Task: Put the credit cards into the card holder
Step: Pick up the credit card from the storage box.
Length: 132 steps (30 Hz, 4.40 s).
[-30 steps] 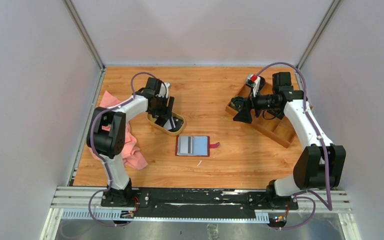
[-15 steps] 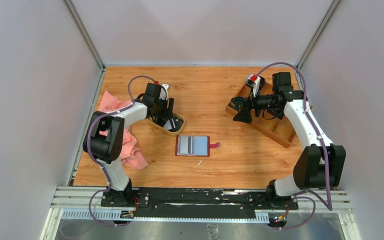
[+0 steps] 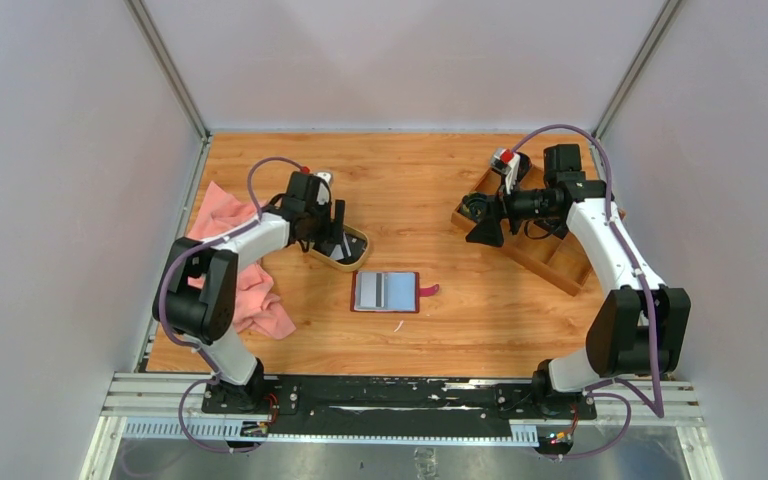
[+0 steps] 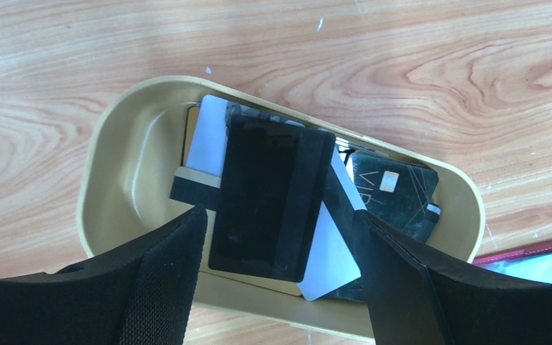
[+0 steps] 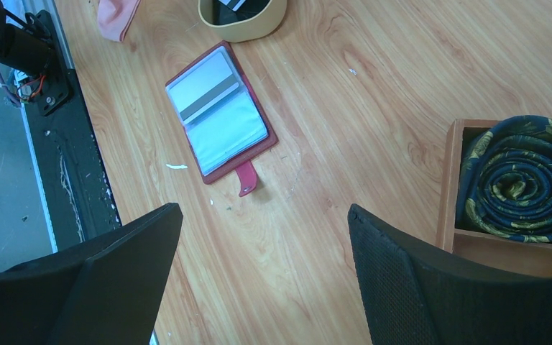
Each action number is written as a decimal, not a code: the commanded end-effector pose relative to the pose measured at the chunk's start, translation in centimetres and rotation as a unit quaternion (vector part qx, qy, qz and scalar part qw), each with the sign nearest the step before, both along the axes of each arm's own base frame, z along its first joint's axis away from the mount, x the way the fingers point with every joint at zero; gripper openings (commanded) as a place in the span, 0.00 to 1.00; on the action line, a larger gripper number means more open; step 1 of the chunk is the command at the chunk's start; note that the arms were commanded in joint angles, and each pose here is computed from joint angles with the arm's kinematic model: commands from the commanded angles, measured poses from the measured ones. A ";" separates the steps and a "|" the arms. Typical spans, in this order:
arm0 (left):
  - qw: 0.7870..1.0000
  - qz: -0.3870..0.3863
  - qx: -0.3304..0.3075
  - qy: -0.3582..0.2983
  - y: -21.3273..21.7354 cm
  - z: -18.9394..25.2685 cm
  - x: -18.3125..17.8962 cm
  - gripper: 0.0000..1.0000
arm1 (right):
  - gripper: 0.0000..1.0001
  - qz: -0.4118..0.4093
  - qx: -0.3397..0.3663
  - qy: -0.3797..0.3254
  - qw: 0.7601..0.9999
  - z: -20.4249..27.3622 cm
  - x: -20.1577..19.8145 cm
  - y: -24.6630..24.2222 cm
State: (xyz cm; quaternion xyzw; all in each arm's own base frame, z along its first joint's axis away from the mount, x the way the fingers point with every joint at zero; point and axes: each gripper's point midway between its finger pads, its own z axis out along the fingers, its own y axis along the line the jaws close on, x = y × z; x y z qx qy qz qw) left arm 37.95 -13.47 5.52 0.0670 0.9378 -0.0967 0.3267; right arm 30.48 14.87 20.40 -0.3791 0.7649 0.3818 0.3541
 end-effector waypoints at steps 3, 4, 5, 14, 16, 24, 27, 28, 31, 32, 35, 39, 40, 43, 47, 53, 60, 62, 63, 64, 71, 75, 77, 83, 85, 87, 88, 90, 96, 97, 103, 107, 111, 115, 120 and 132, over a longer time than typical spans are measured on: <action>0.999 0.023 0.012 0.027 -0.7 -1.1 -0.9 0.79 | 0.89 -0.001 0.008 0.009 1.000 -0.3 -0.2 -0.3; 0.999 0.025 0.017 0.028 -0.8 -1.4 -0.9 0.80 | 0.89 -0.001 0.008 0.007 1.000 -0.3 -0.2 -0.3; 0.999 0.026 0.019 0.027 -0.9 -1.5 -0.9 0.80 | 0.89 -0.001 0.008 0.007 1.000 -0.3 -0.2 -0.3; 0.997 0.034 0.064 0.039 0.0 -3.2 -1.0 0.84 | 0.89 -0.001 0.009 0.005 1.000 -0.2 -0.3 -0.3; 0.996 0.033 0.069 0.042 0.2 -3.5 -1.0 0.85 | 0.89 0.000 0.009 0.005 1.000 -0.2 -0.3 -0.3; 0.997 0.026 0.059 0.047 -0.6 -3.5 -0.4 0.82 | 0.89 -0.002 0.009 0.005 1.000 -0.2 -0.2 -0.4; 0.996 0.028 0.060 0.052 -0.5 -3.8 -0.7 0.78 | 0.89 -0.001 0.009 0.005 1.000 -0.2 -0.2 -0.4; 0.996 0.029 0.059 0.053 -0.4 -3.9 -0.8 0.74 | 0.89 -0.002 0.009 0.005 1.000 -0.2 -0.2 -0.4; 0.996 0.032 0.056 0.057 -0.5 -4.2 -1.1 0.70 | 0.89 -0.001 0.009 0.006 1.000 -0.2 -0.2 -0.4; 0.996 0.033 0.055 0.058 -0.5 -4.3 -1.2 0.69 | 0.89 -0.001 0.009 0.006 1.000 -0.2 -0.3 -0.4; 0.997 0.040 0.046 0.053 -0.6 -4.0 -1.1 0.66 | 0.89 -0.001 0.009 0.006 1.000 -0.2 -0.3 -0.4; 0.998 0.047 0.034 0.039 -0.8 -3.1 -0.8 0.61 | 0.89 -0.001 0.009 0.006 1.000 -0.2 -0.3 -0.4; 0.998 0.048 0.030 0.033 -0.9 -2.7 -0.7 0.60 | 0.89 -0.001 0.009 0.006 1.000 -0.2 -0.3 -0.4; 0.998 0.050 0.017 0.020 -1.1 -1.8 -0.5 0.59 | 0.89 -0.001 0.009 0.006 1.000 -0.2 -0.3 -0.4; 0.999 0.046 0.000 0.012 -1.6 -1.0 -0.6 0.58 | 0.89 -0.001 0.009 0.007 1.000 -0.2 -0.3 -0.3; 0.999 0.047 -0.025 0.002 -2.2 -0.1 -0.7 0.57 | 0.89 -0.001 0.010 0.007 1.000 -0.2 -0.3 -0.4; 0.997 0.040 -0.071 0.011 -3.6 0.1 -1.2 0.68 | 0.89 0.000 0.010 0.007 1.000 -0.2 -0.3 -0.3; 0.997 0.042 -0.065 0.018 -3.4 -0.4 -1.4 0.73 | 0.89 0.000 0.010 0.006 1.000 -0.2 -0.3 -0.3; 0.997 0.044 -0.055 0.021 -3.0 -0.7 -1.6 0.75 | 0.89 0.000 0.010 0.006 1.000 -0.2 -0.3 -0.3; 0.998 0.045 -0.043 0.023 -2.6 -1.0 -1.7 0.76 | 0.89 0.000 0.010 0.005 1.000 -0.1 -0.3 -0.3; 0.998 0.003 -0.032 0.055 -2.8 -2.2 -3.2 0.74 | 0.89 0.001 0.012 0.007 1.000 -0.2 -0.3 -0.3; 0.996 -0.015 -0.055 0.076 -3.8 -2.5 -4.0 0.71 | 0.89 0.000 0.012 0.006 1.000 -0.1 -0.3 -0.3; 0.995 -0.018 -0.063 0.082 -4.1 -2.6 -4.3 0.70 | 0.89 0.000 0.011 0.006 1.000 -0.1 -0.3 -0.3; 0.989 -0.019 -0.121 0.081 -5.7 -1.7 -4.5 0.68 | 0.89 0.001 0.011 0.006 1.000 -0.1 -0.3 -0.3; 0.986 -0.020 -0.146 0.078 -6.4 -1.3 -4.4 0.68 | 0.89 0.000 0.011 0.006 1.000 -0.1 -0.3 -0.3; 0.984 -0.020 -0.157 0.079 -6.7 -1.3 -4.4 0.67 | 0.89 0.000 0.011 0.005 1.000 -0.1 -0.3 -0.4; 0.984 -0.019 -0.159 0.080 -6.8 -1.3 -4.4 0.67 | 0.89 -0.001 0.011 0.005 1.000 -0.1 -0.3 -0.4; 0.983 -0.019 -0.161 0.081 -6.8 -1.4 -4.4 0.67 | 0.89 0.000 0.012 0.004 1.000 0.0 -0.3 -0.3; 0.984 -0.027 -0.153 0.089 -6.6 -1.9 -4.6 0.70 | 0.89 0.001 0.012 0.004 1.000 0.0 -0.3 -0.3; 0.984 -0.028 -0.149 0.092 -6.5 -2.1 -4.7 0.70 | 0.89 0.001 0.012 0.004 1.000 0.0 -0.3 -0.3; 0.991 -0.008 -0.095 0.089 -4.6 -3.6 -5.0 0.71 | 0.89 0.000 0.013 0.007 1.000 -0.1 -0.3 -0.3; 0.995 -0.007 -0.066 0.069 -4.4 -3.8 -5.0 0.73 | 0.89 0.000 0.013 0.010 1.000 -0.3 -0.2 -0.3; 0.998 -0.002 -0.033 0.054 -4.3 -4.0 -4.8 0.74 | 0.89 0.000 0.012 0.012 1.000 -0.4 -0.3 -0.3; 0.999 0.008 0.006 0.040 -4.0 -3.8 -4.5 0.74 | 0.89 0.000 0.013 0.014 1.000 -0.5 -0.2 -0.3; 0.999 0.021 0.034 0.037 -3.9 -4.2 -4.4 0.74 | 0.89 0.000 0.013 0.014 1.000 -0.5 -0.2 -0.3; 0.997 0.045 0.053 0.016 -4.7 -4.4 -4.3 1.00 | 0.89 0.001 0.015 0.012 1.000 -0.4 -0.3 -0.3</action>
